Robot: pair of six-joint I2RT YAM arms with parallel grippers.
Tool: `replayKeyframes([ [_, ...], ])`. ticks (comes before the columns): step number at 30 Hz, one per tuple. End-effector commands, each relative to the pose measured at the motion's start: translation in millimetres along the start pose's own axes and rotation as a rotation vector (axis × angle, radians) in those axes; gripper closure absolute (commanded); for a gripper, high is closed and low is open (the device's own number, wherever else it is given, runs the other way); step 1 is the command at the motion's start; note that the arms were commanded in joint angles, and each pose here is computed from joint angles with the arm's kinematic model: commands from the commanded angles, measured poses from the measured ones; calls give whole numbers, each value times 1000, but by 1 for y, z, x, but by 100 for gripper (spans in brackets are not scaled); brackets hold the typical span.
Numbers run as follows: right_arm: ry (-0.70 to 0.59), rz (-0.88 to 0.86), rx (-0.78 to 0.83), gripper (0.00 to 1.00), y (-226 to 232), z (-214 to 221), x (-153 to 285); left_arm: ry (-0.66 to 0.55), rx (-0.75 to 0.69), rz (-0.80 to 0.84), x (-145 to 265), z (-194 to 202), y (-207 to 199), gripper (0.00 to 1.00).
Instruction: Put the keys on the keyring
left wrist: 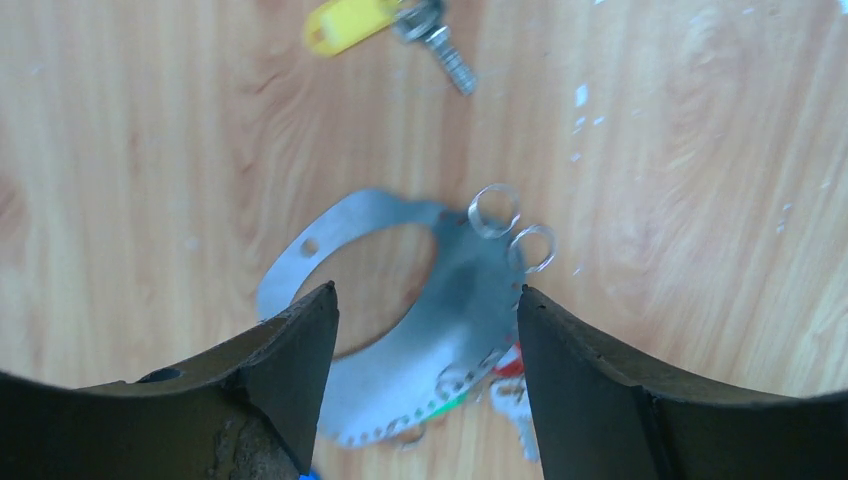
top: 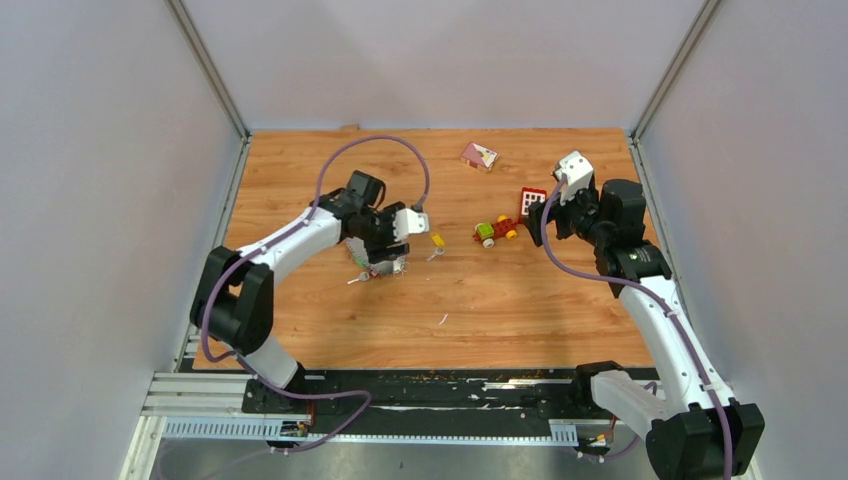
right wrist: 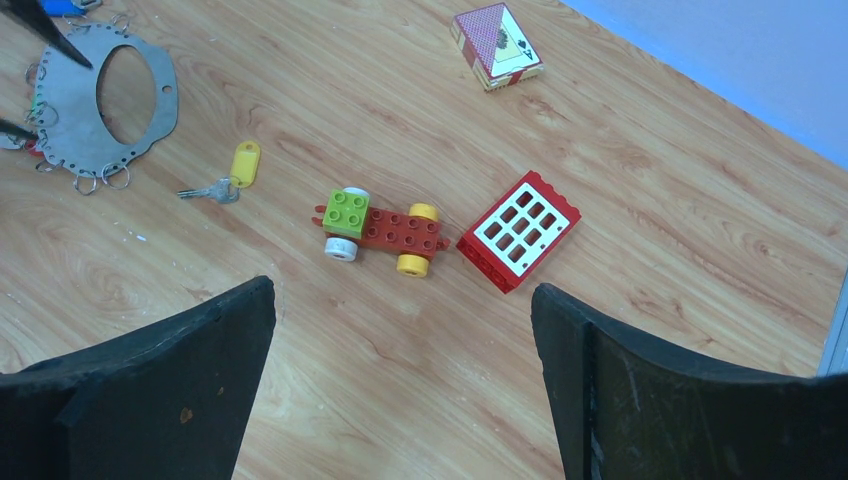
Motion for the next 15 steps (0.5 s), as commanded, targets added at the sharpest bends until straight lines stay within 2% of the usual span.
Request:
replayKeyframes([
  [1, -25, -22, 17, 0, 3, -7, 1, -33, 63, -126, 35, 12, 24, 26],
  [5, -25, -22, 19, 0, 3, -7, 1, 34, 71, -67, 43, 32, 16, 31],
  [9, -27, -23, 20, 0, 3, -8, 1, 158, 66, -31, 40, 61, 8, 37],
  [15, -26, -31, 19, 0, 4, -7, 1, 268, 152, -41, 37, 98, 12, 42],
])
Point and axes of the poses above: each gripper's point midway between its finger pads, its own x axis back along the fingers, its own y axis along the line the jaws close on, z = x × y, the point moved 4 cm from there along x, back along the fingers, and after that the axes turned 3 degrees about -x, right-handed, at the moved point
